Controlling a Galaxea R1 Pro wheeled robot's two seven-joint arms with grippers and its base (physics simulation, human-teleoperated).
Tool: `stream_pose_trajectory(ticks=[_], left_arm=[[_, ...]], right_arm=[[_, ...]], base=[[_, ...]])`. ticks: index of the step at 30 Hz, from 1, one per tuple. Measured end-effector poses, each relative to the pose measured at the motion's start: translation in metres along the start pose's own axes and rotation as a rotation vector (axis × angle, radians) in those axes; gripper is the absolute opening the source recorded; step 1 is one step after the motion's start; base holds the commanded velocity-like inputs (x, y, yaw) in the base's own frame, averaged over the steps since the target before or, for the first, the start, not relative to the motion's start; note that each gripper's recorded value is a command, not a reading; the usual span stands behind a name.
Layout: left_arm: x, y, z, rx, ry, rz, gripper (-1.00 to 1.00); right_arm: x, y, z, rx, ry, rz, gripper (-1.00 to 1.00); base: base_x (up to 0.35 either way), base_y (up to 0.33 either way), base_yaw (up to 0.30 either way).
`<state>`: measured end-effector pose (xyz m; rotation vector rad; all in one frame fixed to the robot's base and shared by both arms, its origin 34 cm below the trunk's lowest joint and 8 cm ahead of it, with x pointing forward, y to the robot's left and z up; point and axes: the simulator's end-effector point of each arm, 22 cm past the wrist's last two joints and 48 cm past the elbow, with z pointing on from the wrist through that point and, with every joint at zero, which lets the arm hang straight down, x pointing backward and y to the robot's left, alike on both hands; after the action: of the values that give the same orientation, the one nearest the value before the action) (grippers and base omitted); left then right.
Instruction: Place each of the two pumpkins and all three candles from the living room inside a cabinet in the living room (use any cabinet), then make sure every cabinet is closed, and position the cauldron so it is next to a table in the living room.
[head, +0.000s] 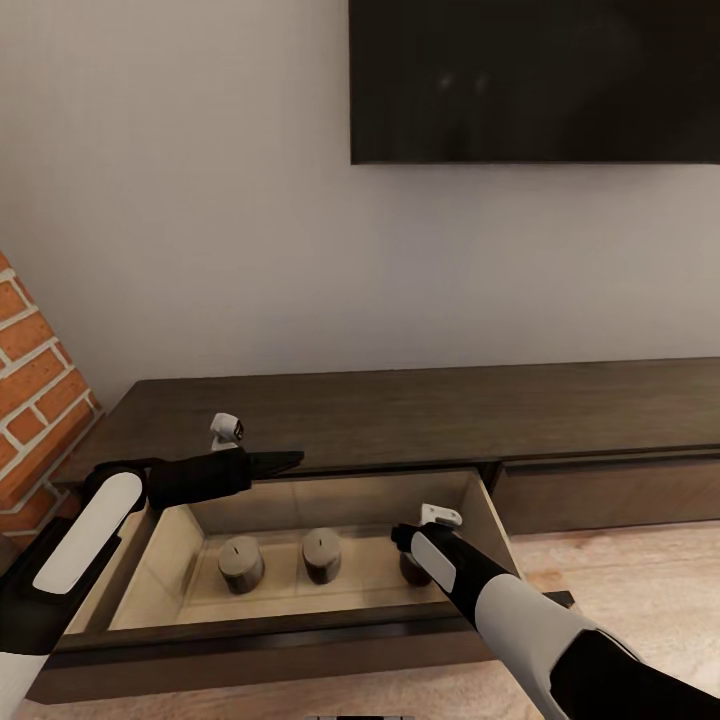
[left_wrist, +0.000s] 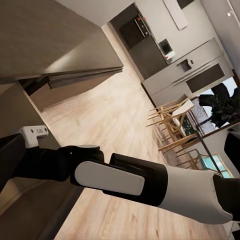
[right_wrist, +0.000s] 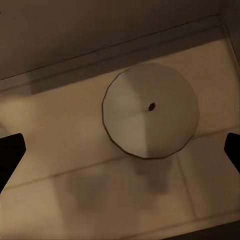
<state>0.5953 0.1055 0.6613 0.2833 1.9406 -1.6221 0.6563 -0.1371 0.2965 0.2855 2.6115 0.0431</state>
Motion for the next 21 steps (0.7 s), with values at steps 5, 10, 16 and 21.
stream_pose_trajectory(ticks=[5, 10, 16, 21], left_arm=[[-0.001, -0.005, -0.001, 0.003, -0.002, 0.007, 1.00], [-0.005, -0.015, -0.003, 0.006, -0.007, 0.025, 1.00], [-0.009, -0.026, -0.006, 0.008, -0.015, 0.044, 1.00], [-0.013, -0.036, -0.009, 0.011, -0.022, 0.063, 1.00]], right_arm=[[-0.004, 0.001, -0.003, -0.002, -0.008, 0.000, 1.00], [-0.013, 0.002, -0.012, -0.006, -0.028, 0.001, 1.00], [-0.024, 0.004, -0.023, -0.011, -0.052, 0.001, 1.00], [-0.033, 0.006, -0.032, -0.015, -0.072, 0.002, 1.00]], base=[[0.000, 0.000, 0.000], [0.000, 0.000, 0.000], [0.000, 0.000, 0.000], [0.000, 0.000, 0.000]])
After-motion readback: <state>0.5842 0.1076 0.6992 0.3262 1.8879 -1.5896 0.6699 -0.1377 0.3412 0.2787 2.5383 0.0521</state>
